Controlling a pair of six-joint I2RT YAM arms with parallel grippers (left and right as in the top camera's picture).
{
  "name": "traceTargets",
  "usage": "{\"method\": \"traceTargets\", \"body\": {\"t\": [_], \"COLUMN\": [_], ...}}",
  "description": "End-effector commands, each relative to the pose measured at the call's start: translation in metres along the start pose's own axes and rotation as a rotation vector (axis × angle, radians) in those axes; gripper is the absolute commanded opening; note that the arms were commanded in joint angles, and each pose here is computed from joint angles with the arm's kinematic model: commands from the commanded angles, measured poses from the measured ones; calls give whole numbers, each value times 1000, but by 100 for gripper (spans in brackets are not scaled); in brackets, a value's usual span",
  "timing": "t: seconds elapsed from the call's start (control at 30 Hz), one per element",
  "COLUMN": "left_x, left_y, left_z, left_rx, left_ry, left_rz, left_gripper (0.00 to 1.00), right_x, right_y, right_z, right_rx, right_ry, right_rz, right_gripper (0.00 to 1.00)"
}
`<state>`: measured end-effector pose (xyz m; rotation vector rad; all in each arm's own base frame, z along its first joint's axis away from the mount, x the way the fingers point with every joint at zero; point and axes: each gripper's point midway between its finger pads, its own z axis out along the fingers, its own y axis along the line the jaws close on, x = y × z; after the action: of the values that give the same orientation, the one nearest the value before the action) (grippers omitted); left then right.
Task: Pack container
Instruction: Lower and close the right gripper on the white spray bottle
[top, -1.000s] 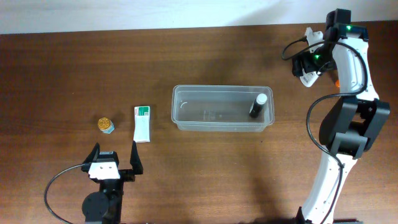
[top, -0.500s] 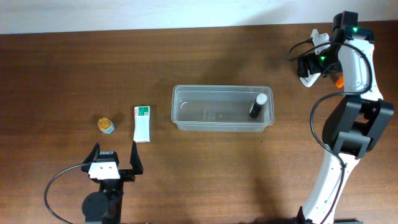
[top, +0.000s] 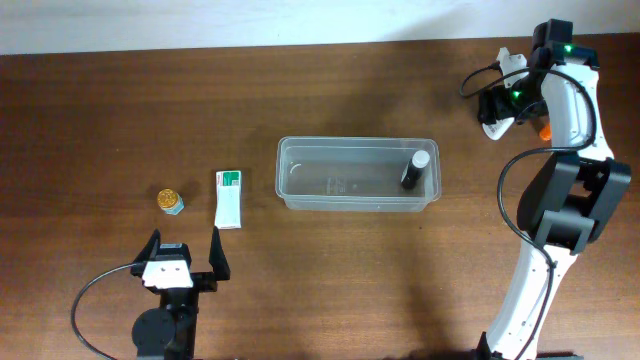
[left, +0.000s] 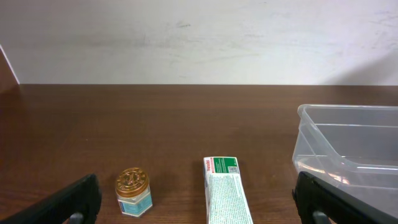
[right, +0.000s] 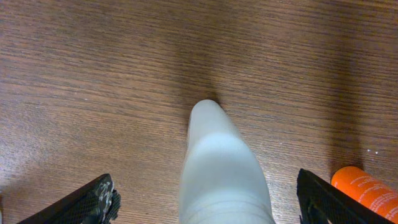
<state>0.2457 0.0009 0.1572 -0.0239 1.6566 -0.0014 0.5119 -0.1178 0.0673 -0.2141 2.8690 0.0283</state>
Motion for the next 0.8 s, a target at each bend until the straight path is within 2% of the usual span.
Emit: {"method": "traceTargets", "body": {"t": [0.0, 0.17, 0.53, 0.77], "left_x": [0, 0, 0, 0], "left_y": [-1, -1, -1, -1], "left_z": [0, 0, 0, 0], "left_rx": [7, 7, 7, 7], "left_ry": [-3, -4, -4, -4], "left_rz": [11, 11, 11, 11], "left_gripper": [99, 99, 99, 99], "right_x": [3, 3, -5, -15], "right_y": [-1, -1, -6, -9], "right_z": [14, 14, 6, -7], "right_rx": [-12, -11, 13, 24], "right_ry": [19, 17, -3, -38], "right_rz": [6, 10, 14, 63], "right_gripper": [83, 77, 81, 76]}}
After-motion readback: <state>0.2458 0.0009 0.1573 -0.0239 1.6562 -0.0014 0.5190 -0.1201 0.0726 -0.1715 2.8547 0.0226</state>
